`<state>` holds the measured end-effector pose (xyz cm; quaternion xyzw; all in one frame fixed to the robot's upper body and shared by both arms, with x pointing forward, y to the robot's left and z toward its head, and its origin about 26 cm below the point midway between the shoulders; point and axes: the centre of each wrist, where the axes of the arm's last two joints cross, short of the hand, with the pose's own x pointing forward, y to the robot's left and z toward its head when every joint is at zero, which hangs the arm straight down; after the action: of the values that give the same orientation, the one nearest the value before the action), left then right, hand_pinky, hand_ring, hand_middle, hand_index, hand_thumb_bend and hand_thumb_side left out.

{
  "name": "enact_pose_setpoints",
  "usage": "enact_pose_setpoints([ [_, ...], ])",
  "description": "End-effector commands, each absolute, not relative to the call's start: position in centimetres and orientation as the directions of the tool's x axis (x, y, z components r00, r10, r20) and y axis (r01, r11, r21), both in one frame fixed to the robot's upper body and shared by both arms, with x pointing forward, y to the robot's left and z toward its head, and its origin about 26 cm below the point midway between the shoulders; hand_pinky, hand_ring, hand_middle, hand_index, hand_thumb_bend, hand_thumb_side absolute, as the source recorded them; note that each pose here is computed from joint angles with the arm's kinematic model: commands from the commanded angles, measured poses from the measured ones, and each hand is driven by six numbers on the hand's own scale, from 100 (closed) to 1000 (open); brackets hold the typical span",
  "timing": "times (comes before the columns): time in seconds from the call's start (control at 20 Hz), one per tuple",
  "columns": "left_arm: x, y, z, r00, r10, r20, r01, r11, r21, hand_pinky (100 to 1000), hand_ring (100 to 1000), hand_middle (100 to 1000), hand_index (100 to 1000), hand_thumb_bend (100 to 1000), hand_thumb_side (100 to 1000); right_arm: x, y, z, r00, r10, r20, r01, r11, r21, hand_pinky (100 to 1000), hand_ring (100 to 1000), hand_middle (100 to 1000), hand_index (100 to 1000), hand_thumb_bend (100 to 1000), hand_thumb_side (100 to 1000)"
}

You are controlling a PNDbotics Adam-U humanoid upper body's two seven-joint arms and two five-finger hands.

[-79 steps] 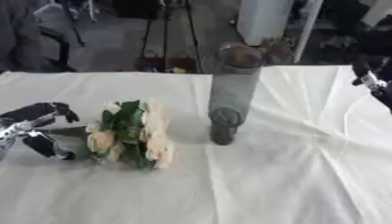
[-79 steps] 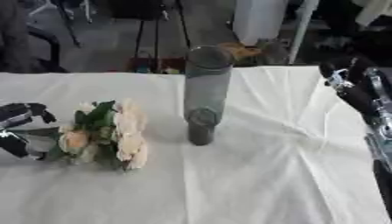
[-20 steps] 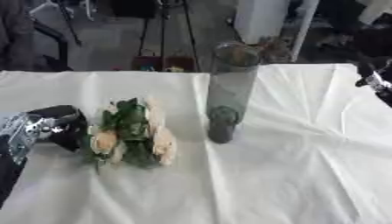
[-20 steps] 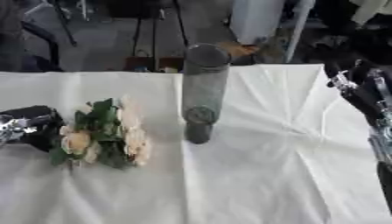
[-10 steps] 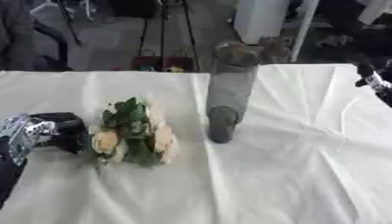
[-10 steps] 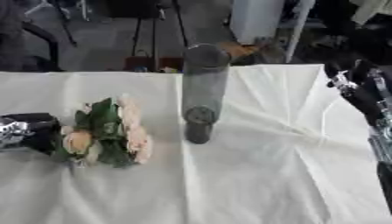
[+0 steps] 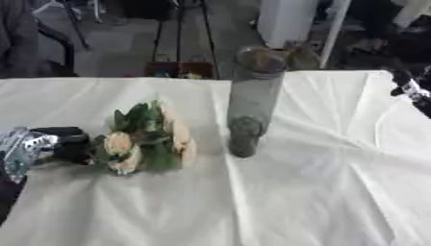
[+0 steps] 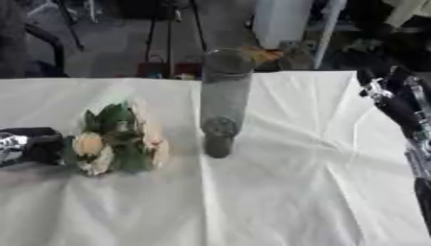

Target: Arrange flowers into the vase.

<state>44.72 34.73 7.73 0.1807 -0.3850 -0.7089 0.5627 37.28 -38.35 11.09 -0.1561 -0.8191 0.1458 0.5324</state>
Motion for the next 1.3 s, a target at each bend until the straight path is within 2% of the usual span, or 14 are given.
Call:
enact_pose_setpoints([
  [0.05,44.7,35.4,8.3,-0.282,-0.939,0.197,0.660,-0.040,0.750,100,110,100,134,483,996,37.5,-38.8,12.4,-0.409,0.426,0.807,0.115,0.901,-0.417,637,504,562,714,498,579],
  [0.2,44.7,35.5,8.1,-0.253,-0.937,0.241,0.677,0.007,0.736,100,100,100,126,476,998,37.5,-38.8,12.4,-0.408,0.426,0.807,0.116,0.901,-0.417,637,504,562,714,496,579],
  [0.3,44.7,35.5,7.9,-0.234,-0.936,0.263,0.692,0.030,0.722,100,100,100,125,521,989,37.4,-38.8,12.4,-0.407,0.426,0.808,0.116,0.901,-0.417,637,504,562,714,496,579],
  [0.6,44.7,35.4,8.0,-0.203,-0.938,0.282,0.740,0.042,0.672,100,100,100,127,840,883,37.4,-38.8,12.3,-0.406,0.426,0.809,0.116,0.901,-0.417,637,504,562,714,494,579],
  [0.65,44.7,35.4,8.1,-0.202,-0.939,0.279,0.742,0.040,0.670,100,100,100,126,883,840,37.4,-38.9,12.3,-0.406,0.426,0.808,0.117,0.901,-0.417,637,504,562,714,493,579],
  [0.7,44.7,35.3,8.2,-0.203,-0.940,0.273,0.743,0.034,0.668,100,100,100,123,882,795,37.4,-38.9,12.3,-0.406,0.427,0.808,0.117,0.901,-0.417,637,504,562,715,493,579],
  [0.85,44.8,35.2,8.8,-0.213,-0.945,0.247,0.735,0.011,0.678,100,100,100,112,1000,739,37.4,-38.9,12.3,-0.405,0.427,0.809,0.117,0.901,-0.417,637,504,562,715,492,579],
  [1.05,45.0,35.0,10.0,-0.250,-0.949,0.191,0.692,-0.037,0.721,100,100,100,102,1000,717,37.4,-38.9,12.3,-0.406,0.427,0.808,0.118,0.901,-0.417,637,504,562,715,491,580],
  [1.3,45.2,34.7,11.2,-0.293,-0.950,0.110,0.643,-0.111,0.758,100,100,100,103,1000,600,37.4,-38.9,12.3,-0.406,0.427,0.808,0.118,0.901,-0.417,637,504,562,715,489,580],
])
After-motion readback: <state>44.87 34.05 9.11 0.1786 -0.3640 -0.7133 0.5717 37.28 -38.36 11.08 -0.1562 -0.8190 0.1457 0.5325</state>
